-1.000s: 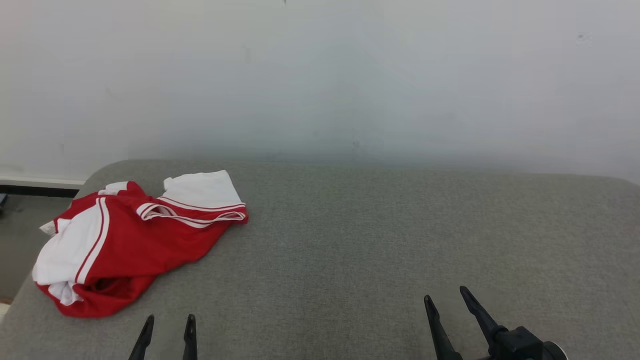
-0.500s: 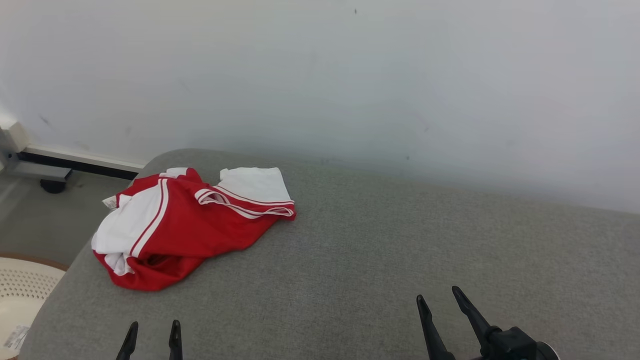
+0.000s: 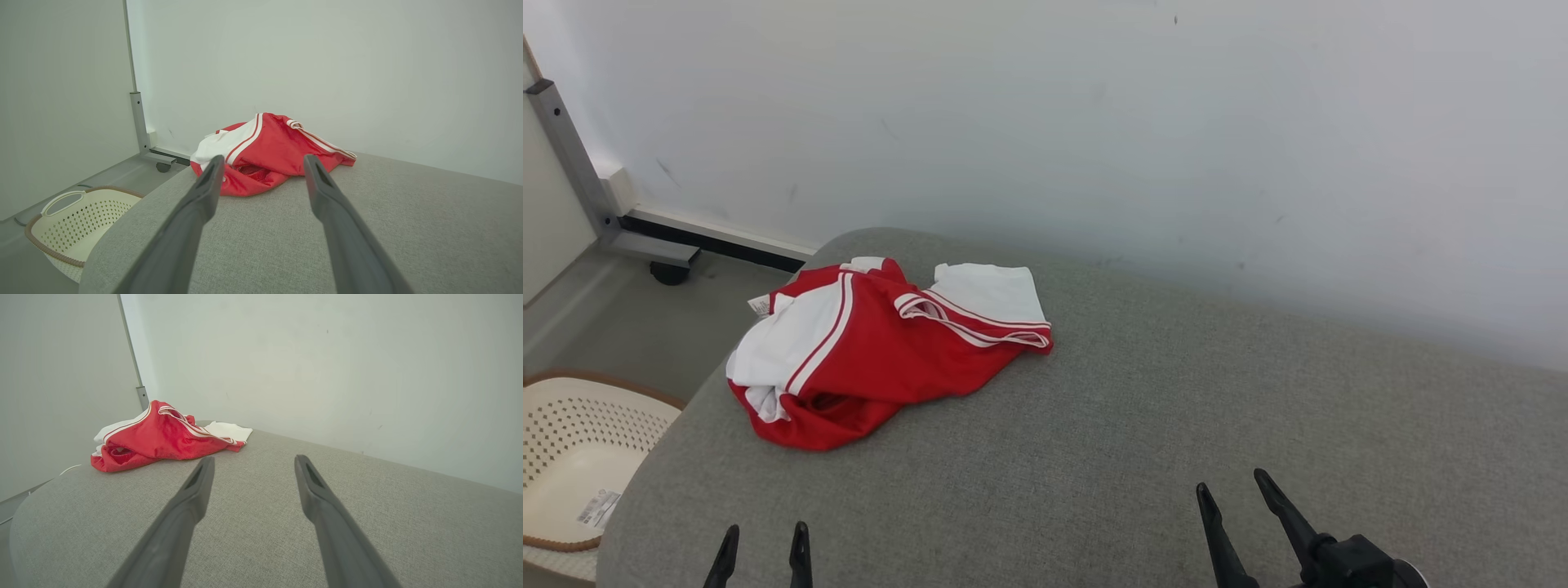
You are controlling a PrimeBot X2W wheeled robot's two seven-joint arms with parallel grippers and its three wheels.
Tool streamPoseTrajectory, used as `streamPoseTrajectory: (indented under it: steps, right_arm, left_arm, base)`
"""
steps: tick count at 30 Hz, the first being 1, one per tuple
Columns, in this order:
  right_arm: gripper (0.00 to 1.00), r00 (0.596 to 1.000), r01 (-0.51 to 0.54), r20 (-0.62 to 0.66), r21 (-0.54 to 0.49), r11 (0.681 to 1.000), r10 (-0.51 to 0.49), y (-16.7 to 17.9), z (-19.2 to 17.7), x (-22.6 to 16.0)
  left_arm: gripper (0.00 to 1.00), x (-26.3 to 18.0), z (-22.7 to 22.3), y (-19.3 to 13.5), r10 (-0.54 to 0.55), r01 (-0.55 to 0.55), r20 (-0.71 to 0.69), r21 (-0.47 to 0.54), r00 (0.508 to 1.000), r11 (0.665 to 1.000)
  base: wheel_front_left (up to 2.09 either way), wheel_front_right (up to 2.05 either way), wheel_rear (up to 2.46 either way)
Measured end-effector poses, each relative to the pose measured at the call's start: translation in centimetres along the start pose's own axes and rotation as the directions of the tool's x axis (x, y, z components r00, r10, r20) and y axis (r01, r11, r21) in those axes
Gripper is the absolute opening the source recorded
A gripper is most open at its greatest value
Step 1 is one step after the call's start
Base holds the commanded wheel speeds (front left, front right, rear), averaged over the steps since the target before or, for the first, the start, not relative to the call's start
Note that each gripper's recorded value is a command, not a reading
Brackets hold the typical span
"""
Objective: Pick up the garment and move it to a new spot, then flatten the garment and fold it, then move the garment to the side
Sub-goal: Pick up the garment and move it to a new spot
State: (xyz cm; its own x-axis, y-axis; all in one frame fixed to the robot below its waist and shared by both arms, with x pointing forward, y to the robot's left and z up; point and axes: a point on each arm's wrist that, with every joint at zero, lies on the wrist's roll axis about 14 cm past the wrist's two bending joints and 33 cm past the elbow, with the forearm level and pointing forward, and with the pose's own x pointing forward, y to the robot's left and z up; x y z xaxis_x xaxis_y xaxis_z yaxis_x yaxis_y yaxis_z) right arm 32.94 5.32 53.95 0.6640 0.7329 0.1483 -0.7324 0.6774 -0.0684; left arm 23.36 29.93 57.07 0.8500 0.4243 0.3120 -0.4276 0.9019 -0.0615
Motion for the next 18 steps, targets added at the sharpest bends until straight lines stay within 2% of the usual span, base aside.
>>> streamPoseTrajectory:
  steps: [12, 14, 18]
  right_arm:
    - [1.00, 1.000, -0.018, -0.011, 0.006, 1.000, 0.018, 0.21, -0.43, 0.17]
    - [1.00, 1.000, -0.015, -0.012, 0.010, 1.000, 0.015, 0.07, -0.52, 0.15]
    - [1.00, 1.000, -0.011, -0.018, 0.014, 1.000, 0.011, -0.25, -0.79, 0.14]
  left_arm:
    - [1.00, 0.05, -0.14, 0.41, 0.021, -0.021, -0.006, 0.004, 1.000, 1.000]
    - [1.00, 0.26, 0.00, 0.67, 0.043, -0.044, -0.003, -0.048, 0.999, 0.998]
    - [1.00, 0.56, -0.06, 0.51, 0.041, -0.041, -0.006, -0.053, 0.999, 0.998]
  base:
    - [0.00, 0.00, 0.00]
    - [0.00, 0.00, 0.00]
    - [0.00, 0.00, 0.00]
